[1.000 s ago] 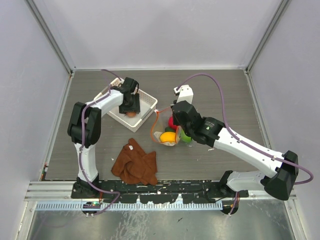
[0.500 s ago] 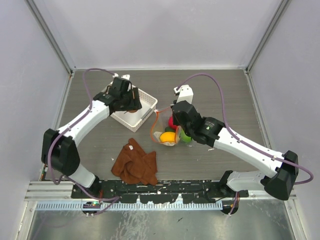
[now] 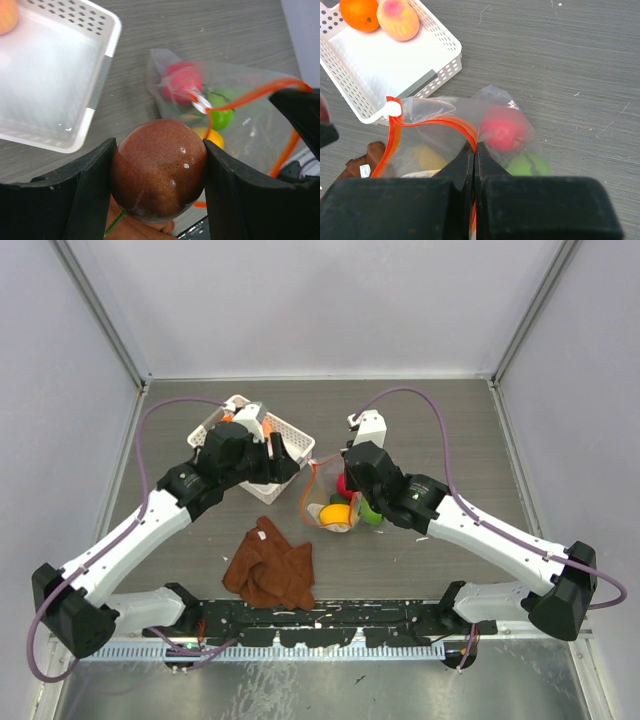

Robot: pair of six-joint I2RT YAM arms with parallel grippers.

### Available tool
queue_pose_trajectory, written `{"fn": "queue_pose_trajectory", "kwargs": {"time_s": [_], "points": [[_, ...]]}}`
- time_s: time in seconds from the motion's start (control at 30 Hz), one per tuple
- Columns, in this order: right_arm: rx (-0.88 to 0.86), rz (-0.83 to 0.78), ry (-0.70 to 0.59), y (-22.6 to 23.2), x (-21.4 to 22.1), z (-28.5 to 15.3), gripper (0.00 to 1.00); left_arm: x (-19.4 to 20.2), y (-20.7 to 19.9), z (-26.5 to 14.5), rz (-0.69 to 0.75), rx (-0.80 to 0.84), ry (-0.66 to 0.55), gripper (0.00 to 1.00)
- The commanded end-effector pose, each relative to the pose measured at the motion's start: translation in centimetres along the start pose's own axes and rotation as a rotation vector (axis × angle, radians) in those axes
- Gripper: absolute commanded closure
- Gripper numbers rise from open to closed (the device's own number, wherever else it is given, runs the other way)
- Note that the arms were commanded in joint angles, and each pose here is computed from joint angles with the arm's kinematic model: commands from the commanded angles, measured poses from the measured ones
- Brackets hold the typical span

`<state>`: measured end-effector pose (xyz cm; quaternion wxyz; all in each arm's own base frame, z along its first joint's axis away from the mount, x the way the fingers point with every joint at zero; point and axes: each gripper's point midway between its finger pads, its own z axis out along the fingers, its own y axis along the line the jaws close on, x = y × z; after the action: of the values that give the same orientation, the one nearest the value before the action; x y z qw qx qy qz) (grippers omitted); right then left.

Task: Place the food in the zip-top bag and seal the zipper
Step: Pick up the fake fruit from the bin, then place the fake fruit in the zipper food storage bag.

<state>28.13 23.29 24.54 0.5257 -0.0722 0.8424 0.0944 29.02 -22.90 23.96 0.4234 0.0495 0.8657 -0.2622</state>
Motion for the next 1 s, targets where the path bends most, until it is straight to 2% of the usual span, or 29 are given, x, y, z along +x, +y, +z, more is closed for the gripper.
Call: {"fn": "queue_pose_trajectory", "kwargs": {"time_s": [0.0, 0.2, 0.6, 0.77, 0.97], "points": [[-0.027, 0.069, -0.072, 0.5, -2.4, -0.6, 1.00, -1.4, -4.3, -2.1, 0.006, 0.173, -0.090, 0.66], [-0.037, 0.072, -0.071, 0.7, -2.3, -0.6, 0.99, 0.6, -9.0, -2.6, 0.034, 0.320, -0.072, 0.66], [-0.057, 0.086, -0.080, 0.8, -2.5, -0.9, 0.99, 2.2, -11.5, 0.4, 0.076, 0.320, -0.056, 0.62], [-0.063, 0.090, -0.079, 0.9, -2.3, -0.9, 1.00, 3.0, -11.0, 2.2, 0.077, 0.261, -0.048, 0.51], [-0.064, 0.094, -0.082, 0.8, -2.3, -1.0, 0.99, 3.0, -11.2, 2.7, 0.064, 0.258, -0.051, 0.28]]}}
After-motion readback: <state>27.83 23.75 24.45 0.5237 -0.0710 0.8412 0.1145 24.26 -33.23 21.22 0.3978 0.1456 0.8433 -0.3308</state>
